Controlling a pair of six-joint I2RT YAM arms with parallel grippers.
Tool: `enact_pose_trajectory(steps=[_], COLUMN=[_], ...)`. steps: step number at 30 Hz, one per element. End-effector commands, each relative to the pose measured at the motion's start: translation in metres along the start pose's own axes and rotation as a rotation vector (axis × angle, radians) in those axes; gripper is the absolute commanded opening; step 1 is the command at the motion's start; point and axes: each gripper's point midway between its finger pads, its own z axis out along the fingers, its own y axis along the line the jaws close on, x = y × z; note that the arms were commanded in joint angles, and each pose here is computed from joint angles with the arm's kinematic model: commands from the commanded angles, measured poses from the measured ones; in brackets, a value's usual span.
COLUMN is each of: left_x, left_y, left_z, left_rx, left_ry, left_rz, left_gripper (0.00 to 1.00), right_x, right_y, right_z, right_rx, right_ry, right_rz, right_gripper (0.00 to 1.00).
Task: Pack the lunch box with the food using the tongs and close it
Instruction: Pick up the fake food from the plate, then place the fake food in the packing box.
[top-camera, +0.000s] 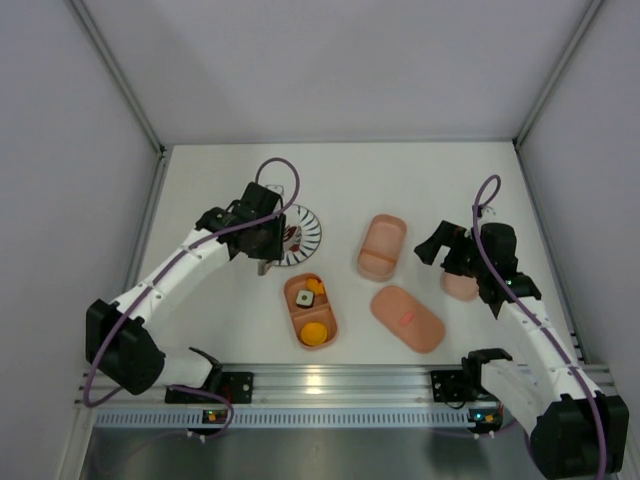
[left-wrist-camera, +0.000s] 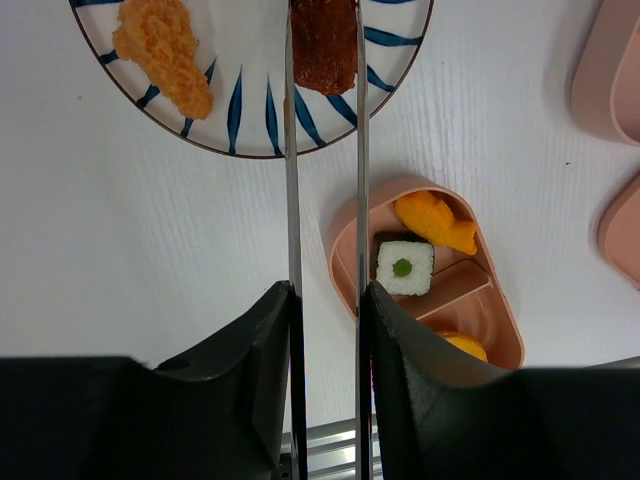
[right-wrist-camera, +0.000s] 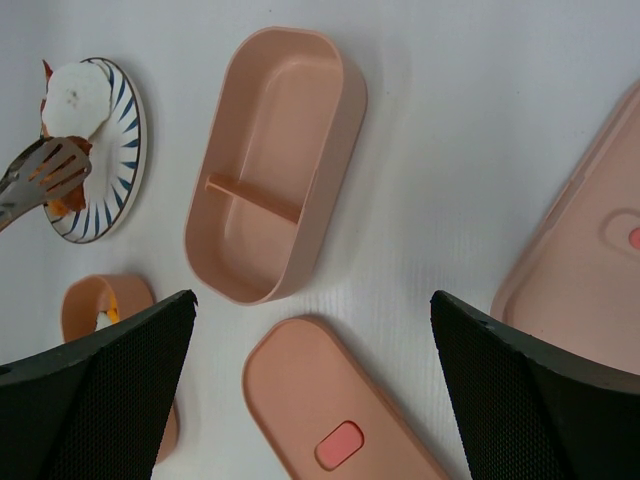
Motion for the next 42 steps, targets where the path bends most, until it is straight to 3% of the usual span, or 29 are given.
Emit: enact_pose_trajectory(steps=[1,7,21,27,42], left_x=[-0.024,-0.029,-0.032,-0.022,-0.005], left_y=[-0.005,-0.011,-0.068,-0.1,-0.145], left_z=[-0.025,-0.034,-0.066,-0.067,-0.055], left_rx=[0.031,0.059,0.274,0.324,0.414], left_ry=[-0.092,-0.102,-0.093,-0.06,0.013], left_rz=[0.013,0.028,0.185,0.288,0.377], left_gripper=[0.18,0.18,0.17,0.17,0.18], right_x=[-0.019,-0.02,-0.02,-0.021,-0.021], right_y=[0.005,0.006,0.006,0.006,0.004], right_z=[-0.002,-0.002,-0.004,-0.006,-0.012], right_rx=[-0.022,-0.022,-0.019,-0.014,-0.002], right_ry=[-0.074,-0.074,-0.076,-0.08,-0.086], right_rz=[-0.005,-0.003,0.001,0.001,-0.009], right_gripper=[0.99,1.0,1.0,0.99,1.0])
